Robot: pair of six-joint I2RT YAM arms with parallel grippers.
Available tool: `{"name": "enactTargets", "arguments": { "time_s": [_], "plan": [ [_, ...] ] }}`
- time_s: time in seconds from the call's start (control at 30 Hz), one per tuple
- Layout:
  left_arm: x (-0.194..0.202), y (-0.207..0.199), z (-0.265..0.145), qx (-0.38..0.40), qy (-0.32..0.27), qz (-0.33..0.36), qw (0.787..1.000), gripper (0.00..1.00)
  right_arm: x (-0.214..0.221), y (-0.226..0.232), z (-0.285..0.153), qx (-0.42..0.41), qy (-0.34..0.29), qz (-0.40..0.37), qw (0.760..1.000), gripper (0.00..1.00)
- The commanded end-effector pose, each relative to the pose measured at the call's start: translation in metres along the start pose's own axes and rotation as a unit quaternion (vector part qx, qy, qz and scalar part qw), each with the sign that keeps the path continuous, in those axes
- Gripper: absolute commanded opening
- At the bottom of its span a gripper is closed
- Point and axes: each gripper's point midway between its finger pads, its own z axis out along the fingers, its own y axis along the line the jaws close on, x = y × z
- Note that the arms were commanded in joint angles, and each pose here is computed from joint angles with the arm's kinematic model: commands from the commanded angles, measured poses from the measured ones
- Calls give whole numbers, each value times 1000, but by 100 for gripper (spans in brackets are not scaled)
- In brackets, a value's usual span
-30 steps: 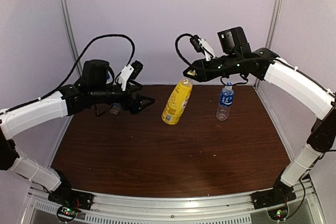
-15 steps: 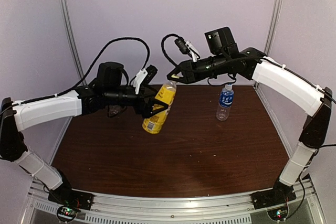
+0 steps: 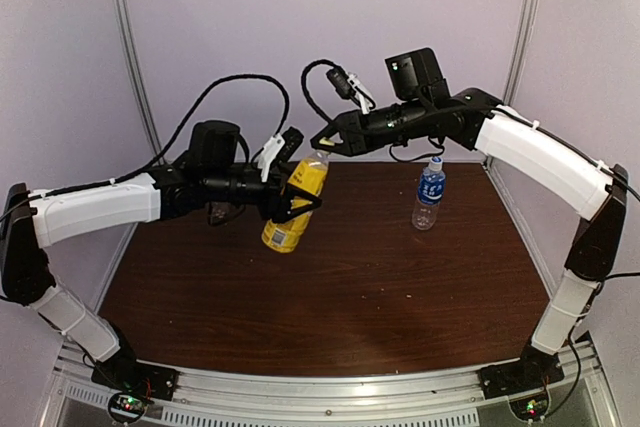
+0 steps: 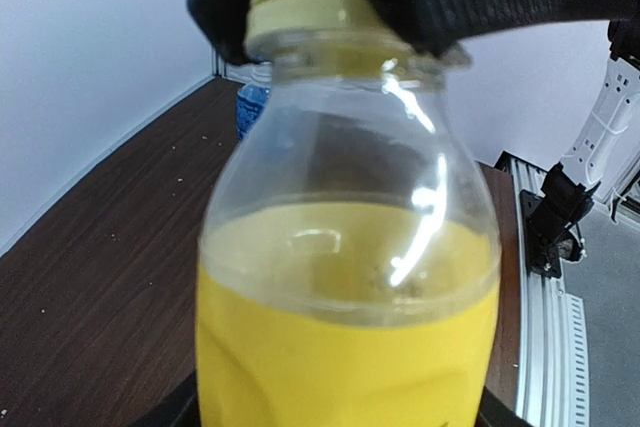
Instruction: Unscrew the bottle caps
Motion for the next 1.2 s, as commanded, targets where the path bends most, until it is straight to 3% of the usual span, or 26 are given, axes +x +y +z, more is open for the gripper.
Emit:
{"name": "enactTargets", "arguments": {
  "time_s": [0.0,0.4,0.63,0.73,0.9,0.97,1.07,1.17],
  "plan": [
    [-10,-3,2,8,-18,6,1000,67,-6,2,-3,9,-4,-8,1000,0],
    [-9,-3,-2,2,-26,10,1000,78,-7,3,-7,15,-3,-15,1000,0],
    [-5,-5,0,12,-22,11,1000,57,-9,3,-8,17,-8,-19,1000,0],
    [-5,-6,0,14,-24,12,1000,49,-11,4,-9,14,-14,-16,1000,13],
    [-11,-10,-5,17,-51,6,999,44,-17,5,-8,8,-40,-5,999,56],
    [-14,-12,-8,19,-62,3,998,43,-19,2,-9,12,-52,3,999,68],
    [-16,-14,-9,24,-74,-3,997,40,-24,2,-11,12,-76,17,997,74],
    [-19,-15,-11,25,-81,-4,996,39,-29,5,-12,4,-90,23,996,74]
  ]
}}
